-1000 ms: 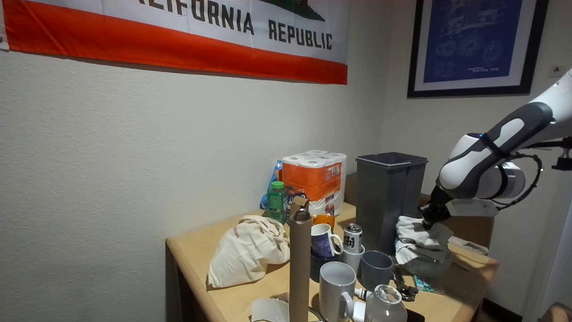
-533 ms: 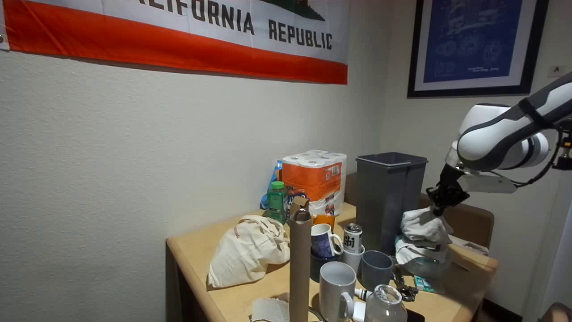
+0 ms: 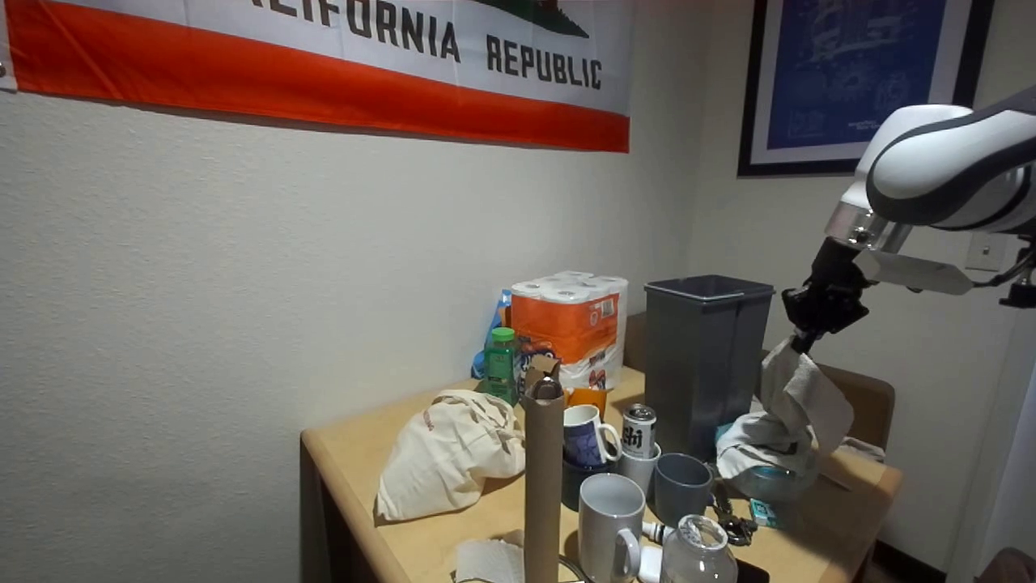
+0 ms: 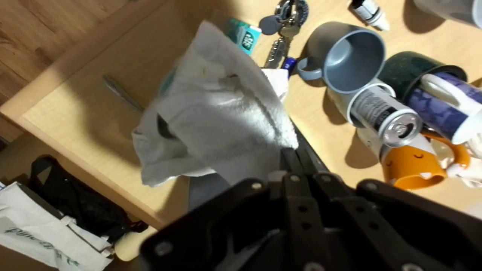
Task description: Use the white towel to wipe the inside of the gray cup
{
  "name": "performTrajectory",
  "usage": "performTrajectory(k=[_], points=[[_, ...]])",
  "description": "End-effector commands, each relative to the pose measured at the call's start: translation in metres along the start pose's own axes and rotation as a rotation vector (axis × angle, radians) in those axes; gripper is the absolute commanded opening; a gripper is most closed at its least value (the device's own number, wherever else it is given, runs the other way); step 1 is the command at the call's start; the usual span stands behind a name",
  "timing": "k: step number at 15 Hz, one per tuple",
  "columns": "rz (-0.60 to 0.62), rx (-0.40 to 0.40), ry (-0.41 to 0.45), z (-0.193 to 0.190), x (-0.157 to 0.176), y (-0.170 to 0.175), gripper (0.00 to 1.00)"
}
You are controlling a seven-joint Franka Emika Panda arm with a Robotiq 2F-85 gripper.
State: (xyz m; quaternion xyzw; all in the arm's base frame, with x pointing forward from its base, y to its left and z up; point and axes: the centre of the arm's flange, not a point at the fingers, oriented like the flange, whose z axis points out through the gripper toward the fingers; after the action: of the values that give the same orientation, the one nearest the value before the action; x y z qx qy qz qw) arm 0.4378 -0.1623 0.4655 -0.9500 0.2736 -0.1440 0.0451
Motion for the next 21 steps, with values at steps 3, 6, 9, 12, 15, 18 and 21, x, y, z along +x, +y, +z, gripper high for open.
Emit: performTrajectory(k=[3, 6, 9, 12, 15, 18, 21], points=[[-0.026, 0.147, 0.038, 0.001, -0.035, -0.073, 0.00], [-0.092, 0.170, 0.095, 0.023, -0.056, -0.117, 0.00], [-0.129, 0.143, 0.141, 0.049, -0.076, -0.146, 0.00], [-0.158, 0.096, 0.189, 0.079, -0.089, -0.156, 0.00], [-0.164, 0.048, 0.230, 0.102, -0.090, -0.154, 0.00], [-0.167, 0.001, 0.267, 0.118, -0.083, -0.147, 0.00], [-0.163, -0.040, 0.275, 0.127, -0.080, -0.140, 0.00]])
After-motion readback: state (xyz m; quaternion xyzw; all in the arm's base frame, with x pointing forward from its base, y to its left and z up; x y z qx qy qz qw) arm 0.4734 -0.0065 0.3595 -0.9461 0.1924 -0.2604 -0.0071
